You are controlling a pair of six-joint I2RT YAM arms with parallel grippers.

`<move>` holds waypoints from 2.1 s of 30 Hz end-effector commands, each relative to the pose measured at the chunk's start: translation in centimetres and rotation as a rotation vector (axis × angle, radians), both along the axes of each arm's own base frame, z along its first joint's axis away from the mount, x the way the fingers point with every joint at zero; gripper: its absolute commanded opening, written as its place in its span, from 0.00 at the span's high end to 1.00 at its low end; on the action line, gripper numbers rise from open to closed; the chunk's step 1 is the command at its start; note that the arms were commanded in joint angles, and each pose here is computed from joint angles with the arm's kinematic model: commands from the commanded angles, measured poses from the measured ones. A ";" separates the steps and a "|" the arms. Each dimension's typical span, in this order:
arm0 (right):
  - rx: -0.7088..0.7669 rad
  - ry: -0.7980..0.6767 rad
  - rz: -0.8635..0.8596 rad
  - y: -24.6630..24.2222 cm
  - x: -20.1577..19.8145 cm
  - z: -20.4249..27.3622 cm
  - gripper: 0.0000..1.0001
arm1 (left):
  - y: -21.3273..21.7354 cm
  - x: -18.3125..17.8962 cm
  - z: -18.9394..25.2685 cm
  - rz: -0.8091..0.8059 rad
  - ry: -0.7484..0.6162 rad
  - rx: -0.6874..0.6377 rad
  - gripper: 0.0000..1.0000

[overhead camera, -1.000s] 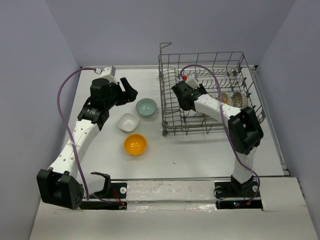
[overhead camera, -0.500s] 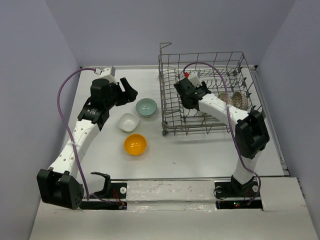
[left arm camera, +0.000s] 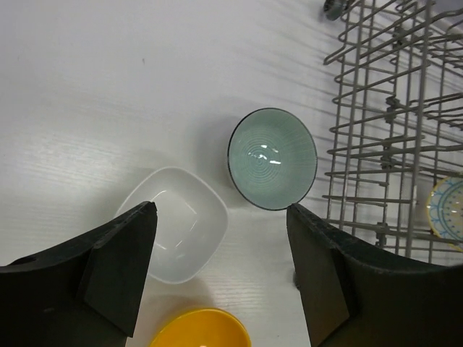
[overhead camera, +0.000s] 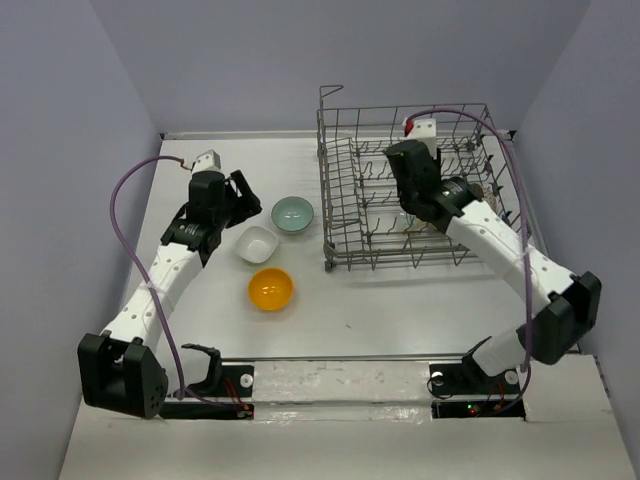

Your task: Load the bowls into the dish rack

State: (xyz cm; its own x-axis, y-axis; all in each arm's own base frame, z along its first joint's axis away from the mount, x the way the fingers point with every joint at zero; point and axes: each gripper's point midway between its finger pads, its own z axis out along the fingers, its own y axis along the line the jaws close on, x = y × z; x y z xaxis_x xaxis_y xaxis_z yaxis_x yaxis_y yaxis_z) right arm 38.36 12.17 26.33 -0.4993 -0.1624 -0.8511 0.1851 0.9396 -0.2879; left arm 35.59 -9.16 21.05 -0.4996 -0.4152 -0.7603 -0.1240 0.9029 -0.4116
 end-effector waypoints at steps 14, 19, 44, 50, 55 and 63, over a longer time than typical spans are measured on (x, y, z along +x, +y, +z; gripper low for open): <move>0.475 -0.252 0.278 2.7 -6.0 9.4 0.50 | -1.8 1.1 -5.8 -0.039 0.162 -0.063 0.26; 0.477 -0.245 0.287 3.0 -6.0 9.1 0.50 | -2.6 3.3 -6.1 -0.048 0.207 -0.045 0.30; 0.483 -0.260 0.301 2.5 -6.8 8.7 0.48 | -4.5 7.6 -10.4 -0.062 0.339 0.027 0.39; 0.482 -0.260 0.300 2.4 -6.9 8.6 0.48 | -4.6 7.5 -11.5 -0.062 0.367 0.032 0.41; 0.481 -0.260 0.302 2.5 -6.8 8.5 0.48 | -4.8 7.3 -12.2 -0.070 0.382 0.041 0.44; 0.477 -0.252 0.301 2.5 -6.7 8.1 0.47 | -5.1 7.2 -12.9 -0.079 0.398 0.047 0.49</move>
State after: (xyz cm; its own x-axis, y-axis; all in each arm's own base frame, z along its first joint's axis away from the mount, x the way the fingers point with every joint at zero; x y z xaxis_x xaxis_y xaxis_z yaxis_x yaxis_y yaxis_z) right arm 31.59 14.52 33.28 -0.3117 0.1301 -0.9412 -0.0921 0.9818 0.1662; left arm 42.25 -13.90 7.38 -0.7924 -0.3513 -0.4987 -0.2156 0.9261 -0.3097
